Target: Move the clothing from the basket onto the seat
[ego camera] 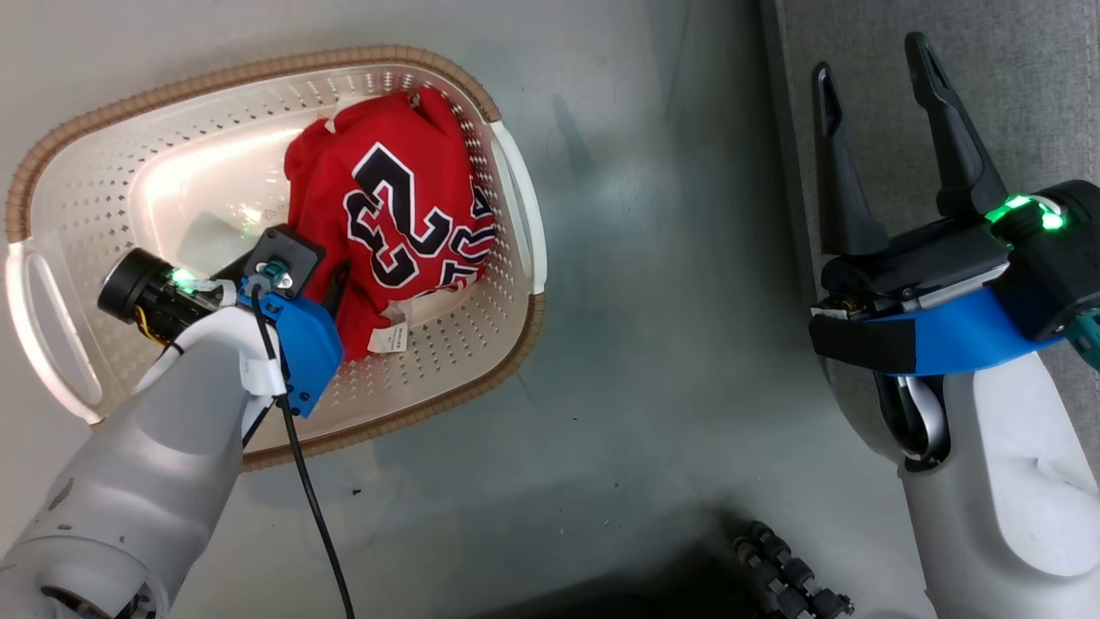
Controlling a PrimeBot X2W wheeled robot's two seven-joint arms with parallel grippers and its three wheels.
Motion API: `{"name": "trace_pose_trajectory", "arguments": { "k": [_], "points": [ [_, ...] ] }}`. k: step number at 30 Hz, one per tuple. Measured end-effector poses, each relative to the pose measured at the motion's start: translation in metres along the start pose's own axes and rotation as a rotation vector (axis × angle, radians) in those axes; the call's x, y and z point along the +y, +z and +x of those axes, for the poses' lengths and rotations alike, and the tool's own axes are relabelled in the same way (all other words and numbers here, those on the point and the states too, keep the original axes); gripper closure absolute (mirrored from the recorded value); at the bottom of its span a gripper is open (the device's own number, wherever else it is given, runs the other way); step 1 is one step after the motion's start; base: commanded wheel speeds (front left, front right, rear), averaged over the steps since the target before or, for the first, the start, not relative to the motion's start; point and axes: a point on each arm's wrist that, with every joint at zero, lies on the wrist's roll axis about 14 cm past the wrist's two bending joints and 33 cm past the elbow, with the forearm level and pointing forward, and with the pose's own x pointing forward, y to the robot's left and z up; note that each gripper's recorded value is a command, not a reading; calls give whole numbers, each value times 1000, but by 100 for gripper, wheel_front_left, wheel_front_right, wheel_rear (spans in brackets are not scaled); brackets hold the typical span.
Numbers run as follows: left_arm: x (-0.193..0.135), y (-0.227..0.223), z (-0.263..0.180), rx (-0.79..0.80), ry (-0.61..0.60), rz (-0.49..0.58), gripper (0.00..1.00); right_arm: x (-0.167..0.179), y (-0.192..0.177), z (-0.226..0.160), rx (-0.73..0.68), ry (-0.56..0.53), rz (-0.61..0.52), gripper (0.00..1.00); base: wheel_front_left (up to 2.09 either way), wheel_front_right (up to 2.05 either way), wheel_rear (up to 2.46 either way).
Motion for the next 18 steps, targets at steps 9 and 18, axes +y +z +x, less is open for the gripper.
{"name": "trace_pose_trajectory", "arguments": {
  "k": [9, 18],
  "points": [
    [-5, -11, 13, 41, -26, -7, 0, 1, -14, 4, 23, 4, -6, 0, 0, 0, 0],
    [-8, -13, 14, 51, -41, 10, 100, -1, -16, 4, 28, -1, -5, 0, 0, 0, 0]
  ]
}}
